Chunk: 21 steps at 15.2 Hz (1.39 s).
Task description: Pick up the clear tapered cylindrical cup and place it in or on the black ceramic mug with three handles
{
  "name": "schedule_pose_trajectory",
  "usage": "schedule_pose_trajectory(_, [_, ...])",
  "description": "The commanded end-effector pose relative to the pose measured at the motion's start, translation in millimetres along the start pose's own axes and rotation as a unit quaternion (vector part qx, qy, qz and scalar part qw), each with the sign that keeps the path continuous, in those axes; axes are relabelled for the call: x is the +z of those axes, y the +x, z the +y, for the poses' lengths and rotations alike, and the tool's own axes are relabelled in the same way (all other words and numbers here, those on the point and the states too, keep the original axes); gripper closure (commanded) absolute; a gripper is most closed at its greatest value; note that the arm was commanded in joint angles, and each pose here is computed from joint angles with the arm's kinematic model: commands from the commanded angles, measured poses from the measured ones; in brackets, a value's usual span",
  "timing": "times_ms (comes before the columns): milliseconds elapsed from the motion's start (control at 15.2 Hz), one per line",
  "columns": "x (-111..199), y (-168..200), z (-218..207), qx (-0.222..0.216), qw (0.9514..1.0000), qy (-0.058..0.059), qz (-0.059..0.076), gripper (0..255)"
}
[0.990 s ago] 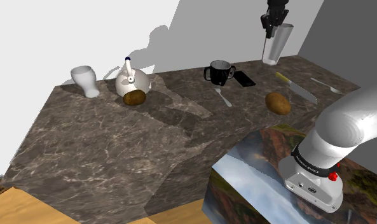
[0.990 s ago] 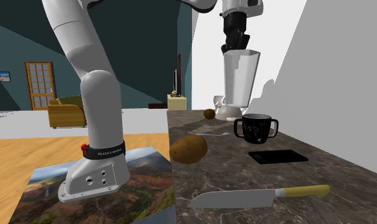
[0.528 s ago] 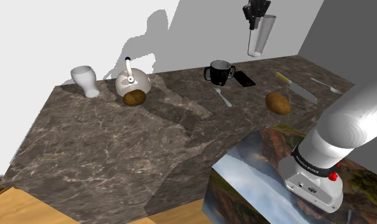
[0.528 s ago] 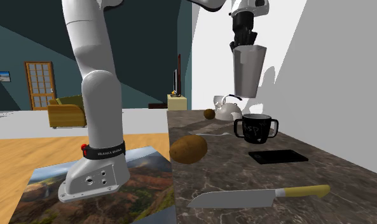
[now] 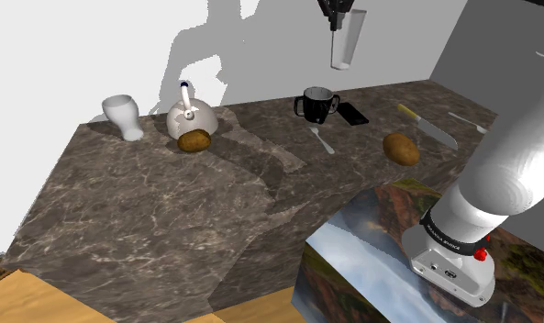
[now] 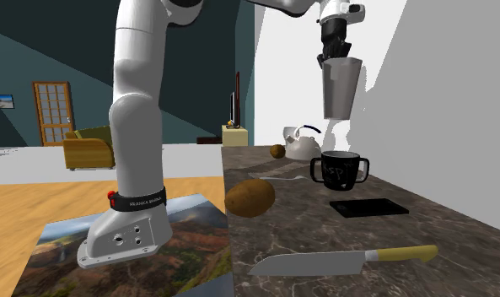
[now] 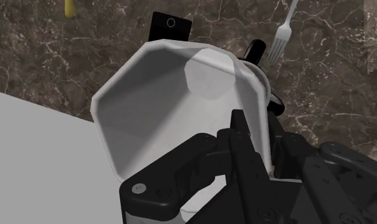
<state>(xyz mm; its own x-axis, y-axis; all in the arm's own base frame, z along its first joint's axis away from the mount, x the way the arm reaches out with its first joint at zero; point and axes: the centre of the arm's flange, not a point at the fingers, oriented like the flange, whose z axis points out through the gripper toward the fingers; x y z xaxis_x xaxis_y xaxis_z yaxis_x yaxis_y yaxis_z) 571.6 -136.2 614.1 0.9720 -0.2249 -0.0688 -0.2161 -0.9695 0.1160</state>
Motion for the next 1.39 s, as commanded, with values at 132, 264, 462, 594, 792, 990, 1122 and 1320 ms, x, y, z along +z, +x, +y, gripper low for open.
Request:
schedule_pose_trajectory(132, [-22,44,-32,0.0,1.0,0.0,0.0,255])
schedule_pose_trajectory(264, [-11,45,-33,0.0,1.0,0.0,0.0,255])
schedule_pose_trajectory(462, [4,46,-35,0.0,1.0,0.0,0.0,255])
schedule_pose_trajectory(594, [15,46,-36,0.0,1.0,0.0,0.0,255])
schedule_pose_trajectory(792, [31,47,-38,0.0,1.0,0.0,0.0,255])
schedule_pose_trajectory(990, [46,49,-40,0.0,1.0,0.0,0.0,255])
schedule_pose_trajectory(1122, [57,49,-41,0.0,1.0,0.0,0.0,255])
schedule_pose_trajectory(1320, [72,50,-43,0.0,1.0,0.0,0.0,255])
